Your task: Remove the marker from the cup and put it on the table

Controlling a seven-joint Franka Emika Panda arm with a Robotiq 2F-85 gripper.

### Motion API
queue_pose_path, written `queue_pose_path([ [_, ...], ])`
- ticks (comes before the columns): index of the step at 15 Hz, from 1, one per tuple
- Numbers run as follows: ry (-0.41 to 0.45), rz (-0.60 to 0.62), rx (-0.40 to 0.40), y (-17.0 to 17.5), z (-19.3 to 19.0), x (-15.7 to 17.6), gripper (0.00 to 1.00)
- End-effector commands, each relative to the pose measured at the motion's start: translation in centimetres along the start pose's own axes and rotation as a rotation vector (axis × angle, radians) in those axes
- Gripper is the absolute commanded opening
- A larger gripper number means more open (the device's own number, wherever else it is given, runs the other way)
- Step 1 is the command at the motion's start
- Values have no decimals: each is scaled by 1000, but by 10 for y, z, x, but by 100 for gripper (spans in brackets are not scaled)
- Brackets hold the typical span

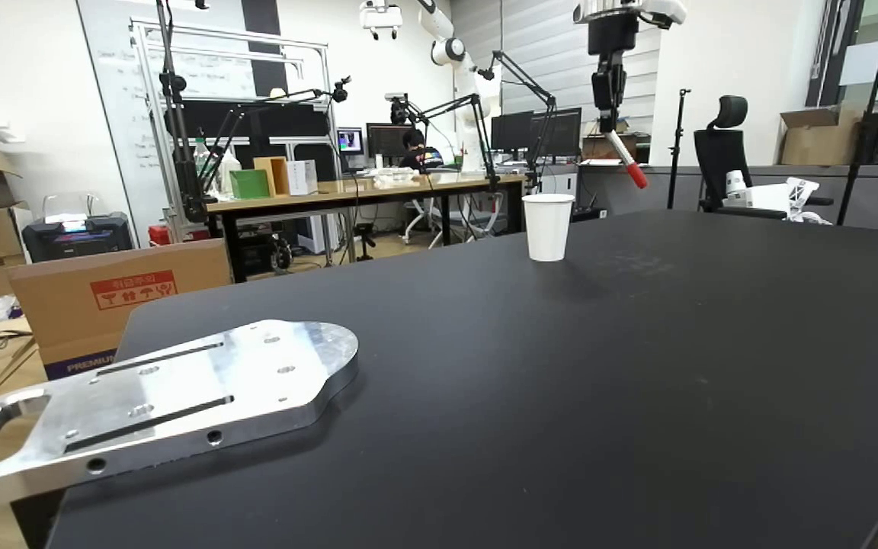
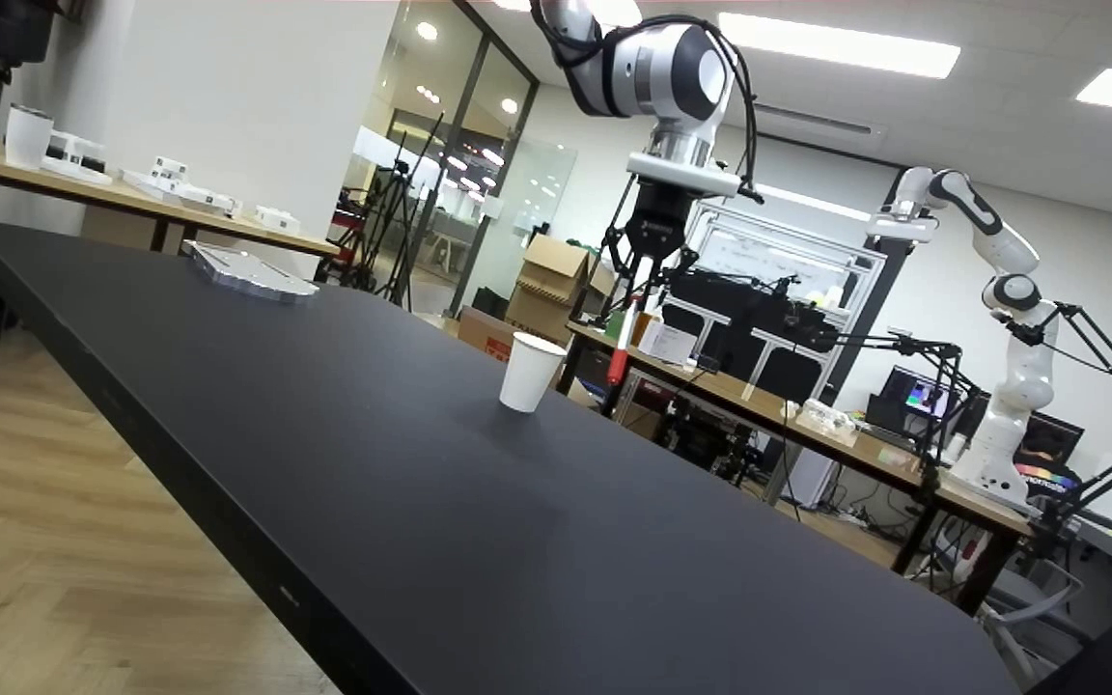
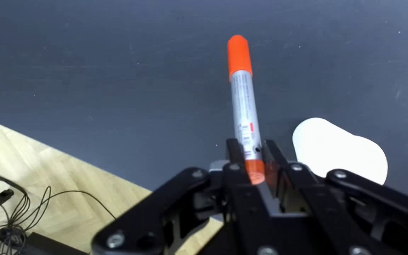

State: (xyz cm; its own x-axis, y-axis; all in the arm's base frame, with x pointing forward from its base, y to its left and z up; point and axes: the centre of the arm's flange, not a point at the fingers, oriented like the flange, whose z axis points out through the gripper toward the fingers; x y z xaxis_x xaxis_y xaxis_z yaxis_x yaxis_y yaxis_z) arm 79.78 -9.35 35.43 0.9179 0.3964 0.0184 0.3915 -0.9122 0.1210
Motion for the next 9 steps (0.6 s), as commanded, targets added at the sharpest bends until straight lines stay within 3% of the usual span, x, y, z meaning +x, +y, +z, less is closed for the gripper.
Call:
queue_pose_path([
  [1, -39, 24, 32, -7, 27, -40, 5],
  [9, -165, 59, 153, 12, 107, -57, 5],
])
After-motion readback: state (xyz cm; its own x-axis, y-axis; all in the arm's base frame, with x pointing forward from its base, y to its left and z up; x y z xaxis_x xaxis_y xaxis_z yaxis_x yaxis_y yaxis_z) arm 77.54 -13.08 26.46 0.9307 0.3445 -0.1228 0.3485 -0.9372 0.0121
